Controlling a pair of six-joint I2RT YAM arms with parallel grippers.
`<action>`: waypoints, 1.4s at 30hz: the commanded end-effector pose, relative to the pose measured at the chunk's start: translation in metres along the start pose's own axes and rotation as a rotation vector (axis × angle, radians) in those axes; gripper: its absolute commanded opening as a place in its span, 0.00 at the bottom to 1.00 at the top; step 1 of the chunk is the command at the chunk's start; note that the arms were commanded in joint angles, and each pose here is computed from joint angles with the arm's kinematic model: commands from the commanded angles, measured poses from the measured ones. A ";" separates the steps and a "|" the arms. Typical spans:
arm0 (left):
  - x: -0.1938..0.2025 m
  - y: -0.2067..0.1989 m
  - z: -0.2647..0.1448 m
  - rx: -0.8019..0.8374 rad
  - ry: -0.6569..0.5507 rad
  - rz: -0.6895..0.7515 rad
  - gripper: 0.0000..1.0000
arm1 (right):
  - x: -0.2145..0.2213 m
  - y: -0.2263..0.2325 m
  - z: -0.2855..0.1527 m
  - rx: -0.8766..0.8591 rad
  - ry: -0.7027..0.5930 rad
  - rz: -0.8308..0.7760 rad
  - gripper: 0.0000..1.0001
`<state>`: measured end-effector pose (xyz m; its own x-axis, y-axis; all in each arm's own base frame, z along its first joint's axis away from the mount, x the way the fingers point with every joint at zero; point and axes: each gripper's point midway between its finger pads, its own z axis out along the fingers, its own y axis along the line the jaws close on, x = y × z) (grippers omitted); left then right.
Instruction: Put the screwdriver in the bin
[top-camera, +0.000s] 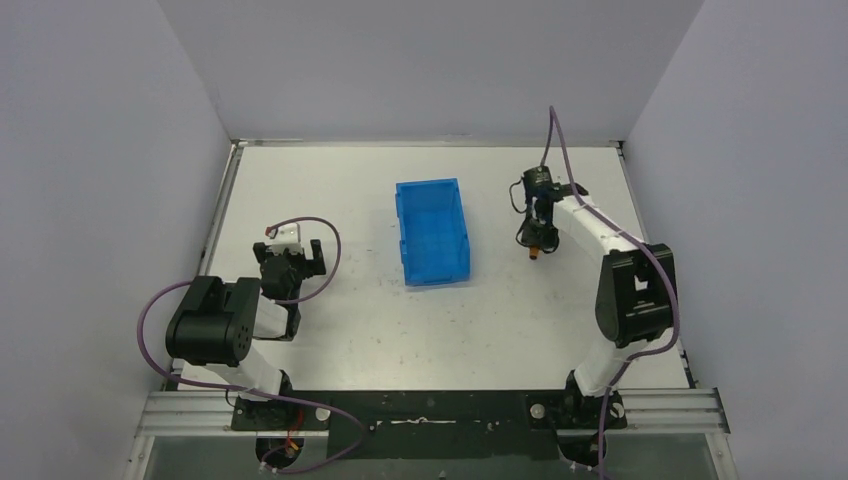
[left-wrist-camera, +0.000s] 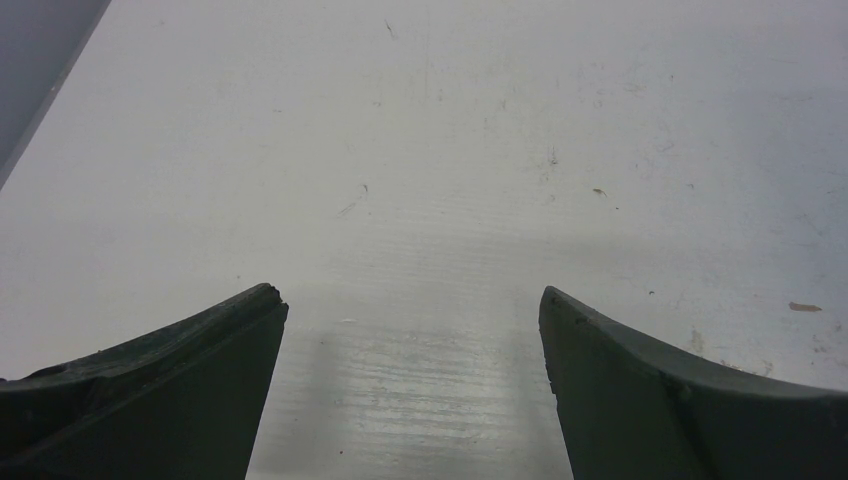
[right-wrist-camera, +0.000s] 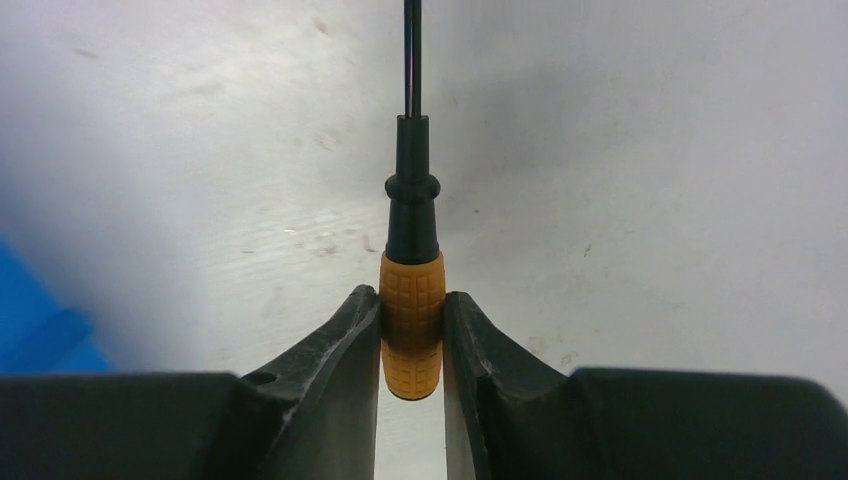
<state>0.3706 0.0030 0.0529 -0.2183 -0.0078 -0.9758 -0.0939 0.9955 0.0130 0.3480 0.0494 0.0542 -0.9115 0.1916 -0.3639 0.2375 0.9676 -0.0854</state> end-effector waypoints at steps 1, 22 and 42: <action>-0.022 -0.001 0.006 0.000 -0.076 -0.019 0.97 | -0.073 0.025 -0.110 -0.079 -0.323 -0.012 0.00; -0.022 -0.001 0.006 0.000 -0.076 -0.018 0.97 | -0.002 0.234 -0.113 -0.350 -0.372 -0.347 0.00; -0.022 0.000 0.006 -0.001 -0.076 -0.020 0.97 | 0.026 0.241 -0.030 -0.208 -0.238 -0.357 0.40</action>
<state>0.3706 0.0029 0.0530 -0.2179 -0.0078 -0.9759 -0.0939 0.9955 0.0130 0.3615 0.2869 0.0285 -0.8393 -0.2236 -0.4955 -0.2117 0.9740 -0.0810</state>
